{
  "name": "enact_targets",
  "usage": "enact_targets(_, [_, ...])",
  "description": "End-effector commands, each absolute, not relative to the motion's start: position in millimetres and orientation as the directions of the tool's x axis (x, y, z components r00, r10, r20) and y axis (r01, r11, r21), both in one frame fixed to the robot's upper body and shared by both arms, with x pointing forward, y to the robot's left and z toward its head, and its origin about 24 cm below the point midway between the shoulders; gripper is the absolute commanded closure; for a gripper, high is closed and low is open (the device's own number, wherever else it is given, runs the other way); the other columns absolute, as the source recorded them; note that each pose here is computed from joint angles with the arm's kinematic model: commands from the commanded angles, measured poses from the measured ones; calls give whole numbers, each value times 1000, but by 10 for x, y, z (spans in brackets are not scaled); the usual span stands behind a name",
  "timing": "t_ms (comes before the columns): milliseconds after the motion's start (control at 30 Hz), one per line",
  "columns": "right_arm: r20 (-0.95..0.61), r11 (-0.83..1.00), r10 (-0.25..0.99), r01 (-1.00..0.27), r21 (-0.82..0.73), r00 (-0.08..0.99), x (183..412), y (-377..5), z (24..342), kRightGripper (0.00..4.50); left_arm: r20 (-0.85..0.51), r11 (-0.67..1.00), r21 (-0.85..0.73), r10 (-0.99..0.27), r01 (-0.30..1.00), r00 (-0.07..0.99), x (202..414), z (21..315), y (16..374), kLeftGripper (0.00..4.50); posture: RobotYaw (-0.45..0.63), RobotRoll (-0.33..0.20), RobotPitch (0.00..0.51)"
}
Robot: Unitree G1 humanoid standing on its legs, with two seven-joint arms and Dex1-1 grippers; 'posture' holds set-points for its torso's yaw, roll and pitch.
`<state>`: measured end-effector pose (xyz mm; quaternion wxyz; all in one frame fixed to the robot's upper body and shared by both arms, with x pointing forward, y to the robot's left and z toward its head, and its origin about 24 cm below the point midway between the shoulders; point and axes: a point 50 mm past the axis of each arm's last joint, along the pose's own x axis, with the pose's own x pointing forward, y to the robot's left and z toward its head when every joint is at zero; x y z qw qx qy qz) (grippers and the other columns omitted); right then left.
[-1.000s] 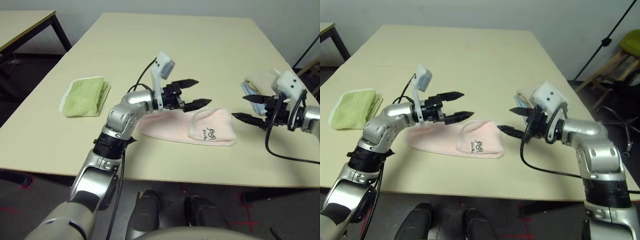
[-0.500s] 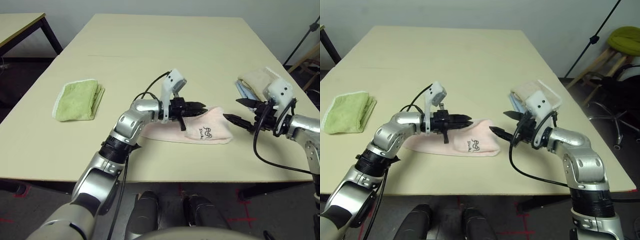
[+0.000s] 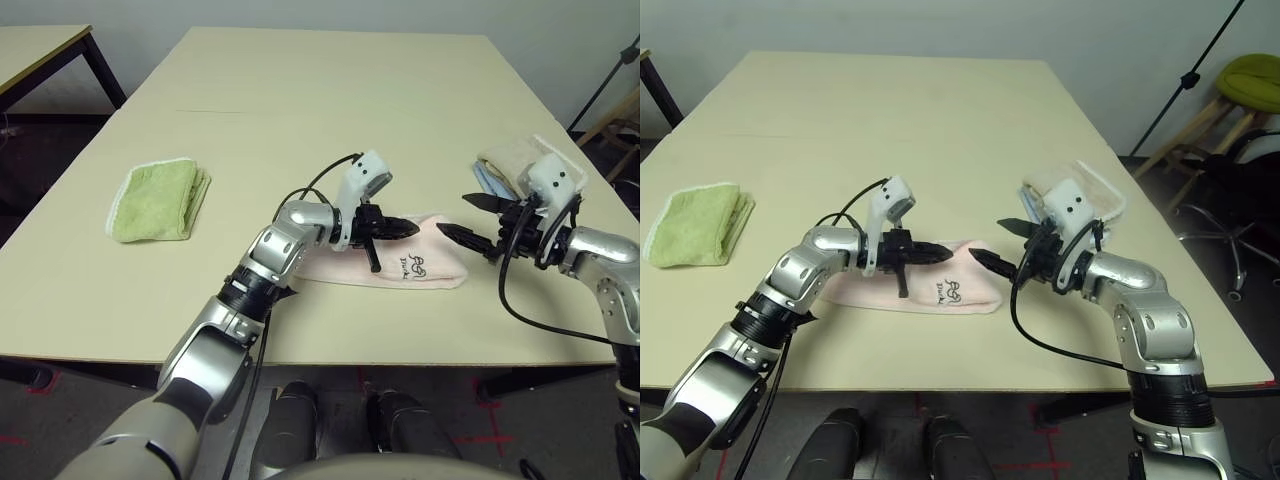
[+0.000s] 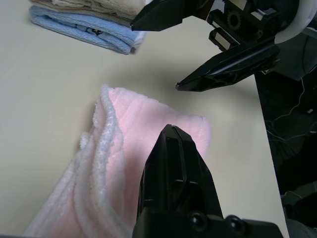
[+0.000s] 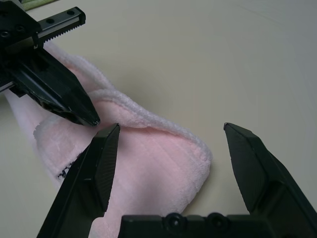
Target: Fold the towel and set it aside.
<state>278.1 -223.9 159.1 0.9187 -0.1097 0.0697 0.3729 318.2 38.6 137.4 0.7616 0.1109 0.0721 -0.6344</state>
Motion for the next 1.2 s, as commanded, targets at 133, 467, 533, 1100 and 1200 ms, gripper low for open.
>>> enact_targets(133, [-167, 712, 664, -685, -154, 729, 2817, -2274, 1682, 567, -254, 167, 87, -950, 982, 184, 3214, 1402, 387, 4500, 78, 0, 116])
enact_targets(467, [-165, 712, 663, -683, -165, 731, 2878, -2268, 1705, 4150, -247, 169, 87, -951, 982, 185, 3248, 1422, 345, 4500, 76, 0, 112])
enact_targets(533, [-182, 708, 662, -687, -163, 727, 2880, -2246, 1653, 4457, -246, 164, 86, -952, 983, 181, 3249, 1421, 320, 4500, 77, 0, 111])
enact_targets(1100, [-273, 753, 622, -656, -48, 734, 2978, -2027, 964, 4457, -383, 297, 151, -862, 943, 333, 3427, 935, 292, 4500, 57, 0, 121])
enact_targets(1200, [-322, 752, 612, -657, -45, 722, 2927, -2037, 798, 4457, -388, 336, 139, -847, 931, 364, 3438, 882, 384, 4500, 58, 0, 122])
